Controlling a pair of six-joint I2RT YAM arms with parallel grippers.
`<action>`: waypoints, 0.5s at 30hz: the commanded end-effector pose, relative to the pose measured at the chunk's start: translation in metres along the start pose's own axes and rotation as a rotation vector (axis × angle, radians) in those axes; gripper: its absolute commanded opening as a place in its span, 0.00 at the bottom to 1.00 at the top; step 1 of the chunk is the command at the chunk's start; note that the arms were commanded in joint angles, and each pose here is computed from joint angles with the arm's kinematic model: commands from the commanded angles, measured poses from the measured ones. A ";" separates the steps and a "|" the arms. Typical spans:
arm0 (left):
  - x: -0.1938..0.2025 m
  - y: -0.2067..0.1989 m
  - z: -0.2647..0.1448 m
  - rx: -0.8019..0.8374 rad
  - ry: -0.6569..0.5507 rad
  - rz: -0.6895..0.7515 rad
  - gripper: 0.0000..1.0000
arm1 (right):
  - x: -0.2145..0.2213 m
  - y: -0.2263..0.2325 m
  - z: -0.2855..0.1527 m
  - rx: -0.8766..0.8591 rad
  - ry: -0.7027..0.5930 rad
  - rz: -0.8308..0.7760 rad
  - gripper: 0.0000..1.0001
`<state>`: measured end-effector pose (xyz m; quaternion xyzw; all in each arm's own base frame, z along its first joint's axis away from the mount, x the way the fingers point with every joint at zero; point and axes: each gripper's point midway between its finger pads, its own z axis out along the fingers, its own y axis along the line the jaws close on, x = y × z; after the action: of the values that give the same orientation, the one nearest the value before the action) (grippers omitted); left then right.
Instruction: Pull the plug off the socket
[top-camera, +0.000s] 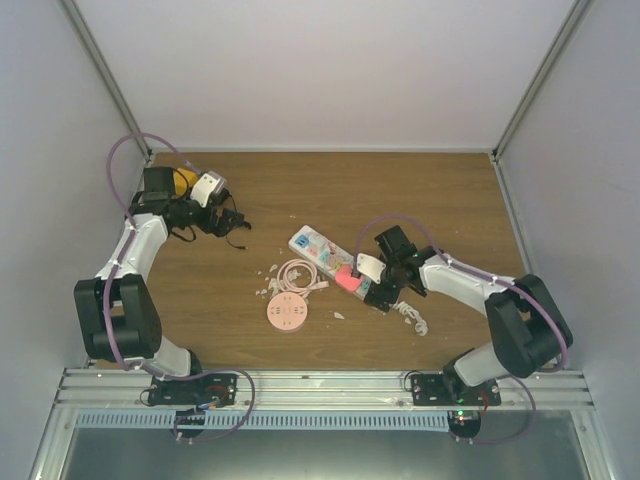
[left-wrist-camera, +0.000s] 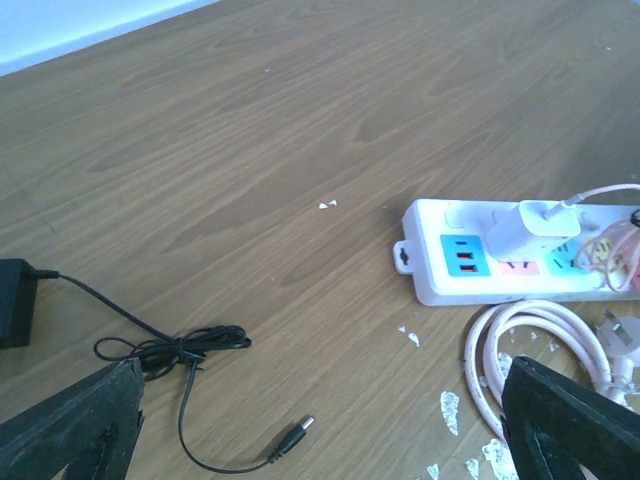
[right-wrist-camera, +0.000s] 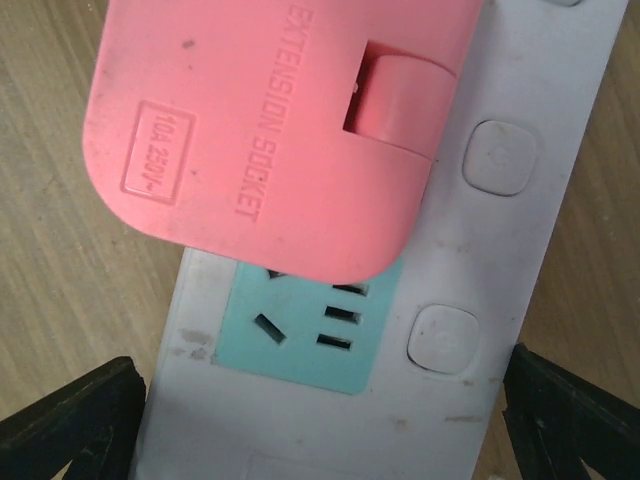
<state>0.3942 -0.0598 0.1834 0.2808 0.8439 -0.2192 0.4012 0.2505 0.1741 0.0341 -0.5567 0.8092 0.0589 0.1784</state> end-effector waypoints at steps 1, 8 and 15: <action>0.000 -0.019 -0.002 0.085 -0.018 0.026 0.96 | -0.004 -0.006 0.016 0.014 -0.004 -0.030 0.92; 0.011 -0.047 0.003 0.217 -0.004 0.071 0.90 | -0.032 -0.018 0.021 0.001 -0.065 -0.063 0.83; 0.017 -0.067 0.023 0.202 0.048 0.181 0.88 | -0.062 -0.033 0.031 -0.008 -0.122 -0.067 0.84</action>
<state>0.3582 -0.1044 0.1708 0.3647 0.8088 -0.2802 0.3665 0.2940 0.2096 0.0368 -0.5705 0.7893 0.0786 0.2130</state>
